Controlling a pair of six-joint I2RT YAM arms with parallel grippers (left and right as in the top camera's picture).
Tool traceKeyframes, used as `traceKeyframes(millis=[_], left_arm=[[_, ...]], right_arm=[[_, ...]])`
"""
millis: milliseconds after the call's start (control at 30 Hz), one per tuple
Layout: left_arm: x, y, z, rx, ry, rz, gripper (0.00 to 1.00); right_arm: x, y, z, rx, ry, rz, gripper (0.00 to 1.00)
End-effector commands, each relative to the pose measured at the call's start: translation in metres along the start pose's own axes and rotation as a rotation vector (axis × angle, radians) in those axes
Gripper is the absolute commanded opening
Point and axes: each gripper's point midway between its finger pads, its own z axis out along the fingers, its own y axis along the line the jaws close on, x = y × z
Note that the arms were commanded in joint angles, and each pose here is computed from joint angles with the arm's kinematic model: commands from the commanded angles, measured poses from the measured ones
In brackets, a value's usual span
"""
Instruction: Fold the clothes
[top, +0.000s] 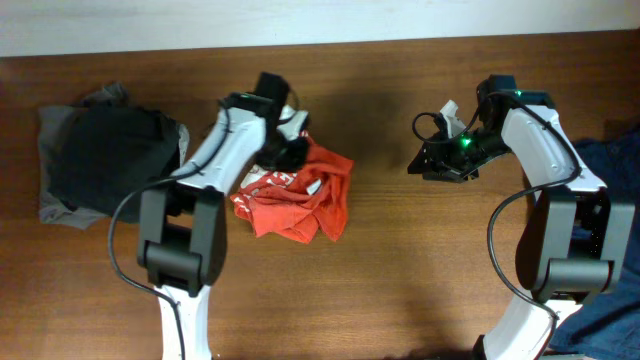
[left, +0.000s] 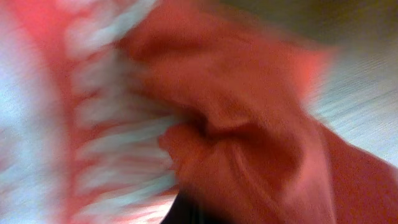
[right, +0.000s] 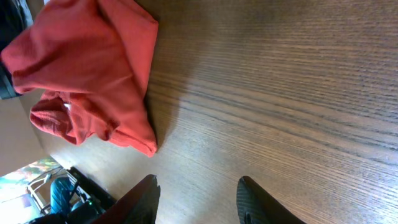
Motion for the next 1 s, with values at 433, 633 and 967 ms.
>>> traceKeyframes(millis=[433,633,967], left_arm=[[0.002,0.005,-0.084,-0.293,0.068,0.114,0.01],[0.068,0.035,-0.047,-0.209,0.308,-0.034,0.01],[0.142,-0.109,-0.027,0.192,0.513,0.22,0.01]], right_arm=[[-0.004,0.009,-0.008,-0.001,-0.032,-0.054,0.45],[-0.004,0.009,-0.008,-0.001,-0.031,-0.053,0.45],[-0.006,0.009,-0.008,0.0,-0.039,-0.058,0.45]])
